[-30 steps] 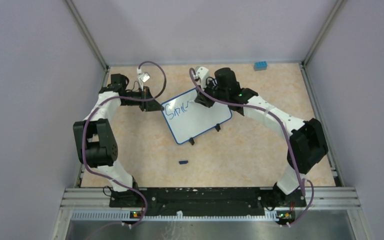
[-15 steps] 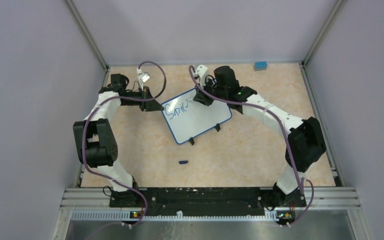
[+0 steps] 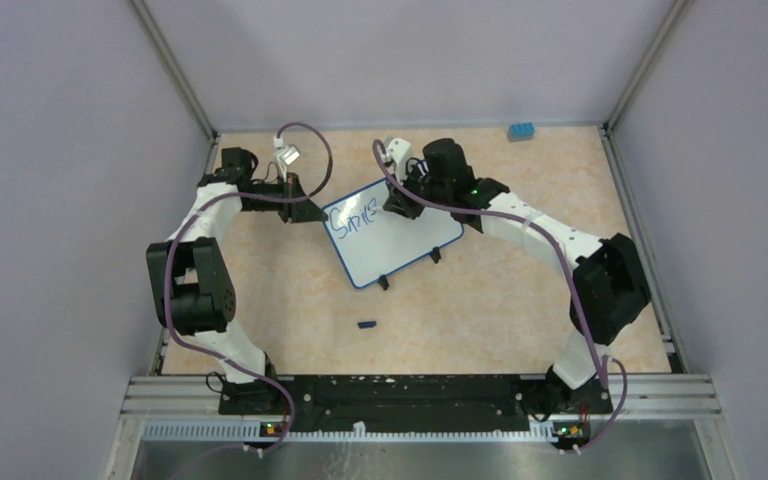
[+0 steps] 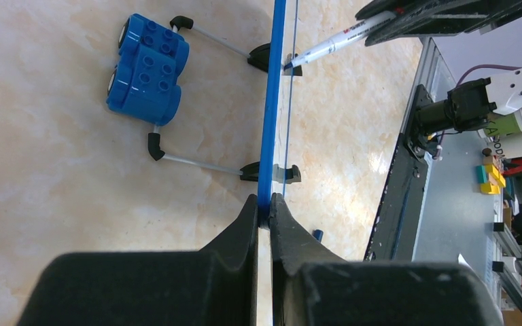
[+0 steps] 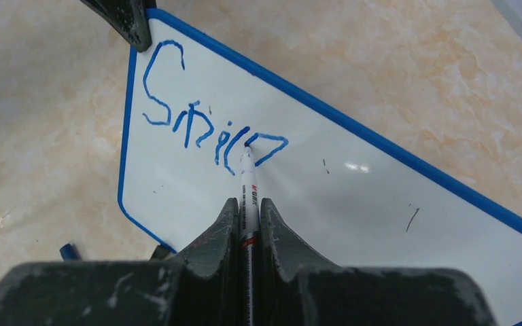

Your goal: Write a sentence on the whiteboard

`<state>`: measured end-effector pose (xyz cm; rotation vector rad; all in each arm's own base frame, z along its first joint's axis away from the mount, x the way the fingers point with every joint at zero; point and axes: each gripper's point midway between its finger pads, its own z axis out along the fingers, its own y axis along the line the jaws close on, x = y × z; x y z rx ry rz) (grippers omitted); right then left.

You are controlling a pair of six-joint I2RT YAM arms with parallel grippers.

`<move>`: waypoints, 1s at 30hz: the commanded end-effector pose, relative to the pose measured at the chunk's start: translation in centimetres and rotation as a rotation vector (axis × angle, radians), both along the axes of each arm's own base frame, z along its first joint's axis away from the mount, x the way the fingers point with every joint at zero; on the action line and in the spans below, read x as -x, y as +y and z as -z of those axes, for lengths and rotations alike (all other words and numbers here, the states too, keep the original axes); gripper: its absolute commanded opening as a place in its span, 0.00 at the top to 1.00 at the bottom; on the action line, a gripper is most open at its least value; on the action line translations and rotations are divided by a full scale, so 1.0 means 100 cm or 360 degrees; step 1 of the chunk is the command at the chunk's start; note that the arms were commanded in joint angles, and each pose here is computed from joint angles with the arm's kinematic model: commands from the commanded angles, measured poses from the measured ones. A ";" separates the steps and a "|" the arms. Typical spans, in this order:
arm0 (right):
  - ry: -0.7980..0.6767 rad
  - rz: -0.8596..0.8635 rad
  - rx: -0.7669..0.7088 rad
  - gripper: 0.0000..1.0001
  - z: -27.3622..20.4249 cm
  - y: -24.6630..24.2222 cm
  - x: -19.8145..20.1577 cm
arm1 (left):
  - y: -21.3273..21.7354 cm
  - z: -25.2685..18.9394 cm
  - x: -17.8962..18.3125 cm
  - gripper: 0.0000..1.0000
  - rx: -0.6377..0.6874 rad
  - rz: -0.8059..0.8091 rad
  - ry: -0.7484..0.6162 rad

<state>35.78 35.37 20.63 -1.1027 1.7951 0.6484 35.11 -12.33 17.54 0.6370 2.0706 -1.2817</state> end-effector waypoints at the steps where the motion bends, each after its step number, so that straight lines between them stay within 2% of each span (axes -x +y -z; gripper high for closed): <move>1: -0.0018 0.0022 0.0037 1.00 0.009 -0.005 0.003 | -0.005 -0.007 0.000 1.00 -0.0034 0.0050 -0.0091; 15: -0.0050 0.0088 0.0046 1.00 0.003 -0.029 0.001 | -0.005 -0.007 0.000 1.00 -0.0031 0.0044 -0.0085; 30: -0.0094 0.0064 -0.0022 1.00 -0.024 -0.026 0.001 | -0.006 -0.009 -0.001 1.00 -0.0028 0.0040 -0.0090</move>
